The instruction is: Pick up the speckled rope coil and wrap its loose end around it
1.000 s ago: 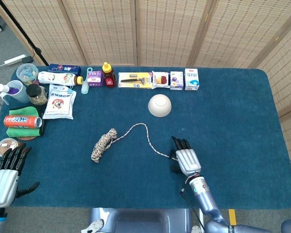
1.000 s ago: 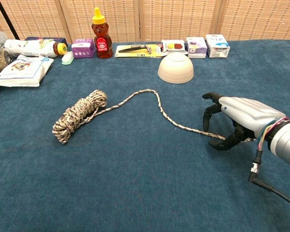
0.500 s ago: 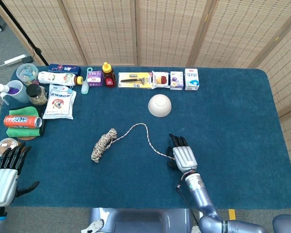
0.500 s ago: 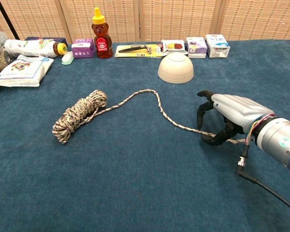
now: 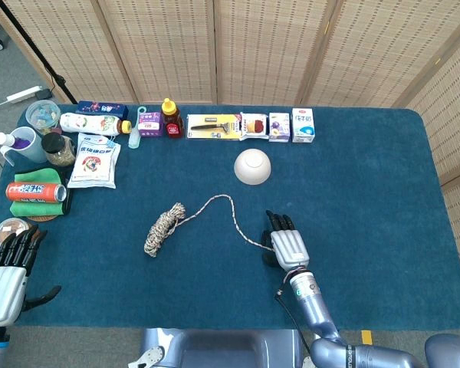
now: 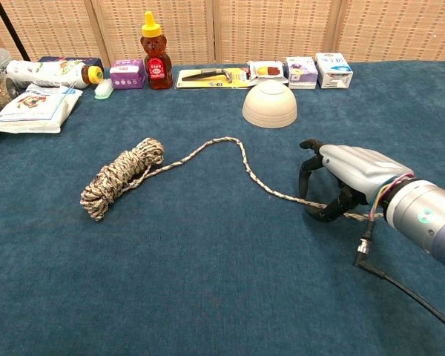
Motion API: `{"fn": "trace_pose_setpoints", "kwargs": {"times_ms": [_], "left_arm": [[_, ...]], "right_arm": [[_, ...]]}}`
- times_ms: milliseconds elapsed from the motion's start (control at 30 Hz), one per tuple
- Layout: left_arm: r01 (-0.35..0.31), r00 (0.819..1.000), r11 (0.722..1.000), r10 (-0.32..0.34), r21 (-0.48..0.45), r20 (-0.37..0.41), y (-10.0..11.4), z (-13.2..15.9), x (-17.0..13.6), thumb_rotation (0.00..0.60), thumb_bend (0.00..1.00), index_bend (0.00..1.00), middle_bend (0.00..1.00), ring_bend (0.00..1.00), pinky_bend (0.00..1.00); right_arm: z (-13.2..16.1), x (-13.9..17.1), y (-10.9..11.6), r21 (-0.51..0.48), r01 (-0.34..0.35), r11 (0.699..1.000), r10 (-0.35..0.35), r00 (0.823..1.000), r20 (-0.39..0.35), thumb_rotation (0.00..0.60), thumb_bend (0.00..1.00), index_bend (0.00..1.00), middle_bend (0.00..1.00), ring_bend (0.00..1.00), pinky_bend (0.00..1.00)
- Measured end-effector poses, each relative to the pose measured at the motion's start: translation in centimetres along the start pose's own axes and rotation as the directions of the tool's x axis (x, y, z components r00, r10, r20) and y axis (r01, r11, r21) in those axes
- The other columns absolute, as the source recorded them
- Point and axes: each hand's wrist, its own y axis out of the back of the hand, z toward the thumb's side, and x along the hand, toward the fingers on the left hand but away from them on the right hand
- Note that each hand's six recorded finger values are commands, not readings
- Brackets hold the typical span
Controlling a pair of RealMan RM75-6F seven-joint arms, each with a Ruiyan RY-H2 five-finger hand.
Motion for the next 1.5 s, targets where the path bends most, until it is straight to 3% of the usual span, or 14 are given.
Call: {"fn": "trace_pose_setpoints", "kwargs": {"times_ms": [1500], "left_arm": [[0.001,1.0,1.0,-0.001,0.001,0.002,-0.09,0.13,-0.07,0.6,0.09,0.0,0.0,0.0,0.0]], "right_arm": [[0.22,-0.72,-0.3,0.003,-0.002,1.0,0.002,1.0,0.018,0.6,0.42,0.51,0.0,0.0,0.0]]}}
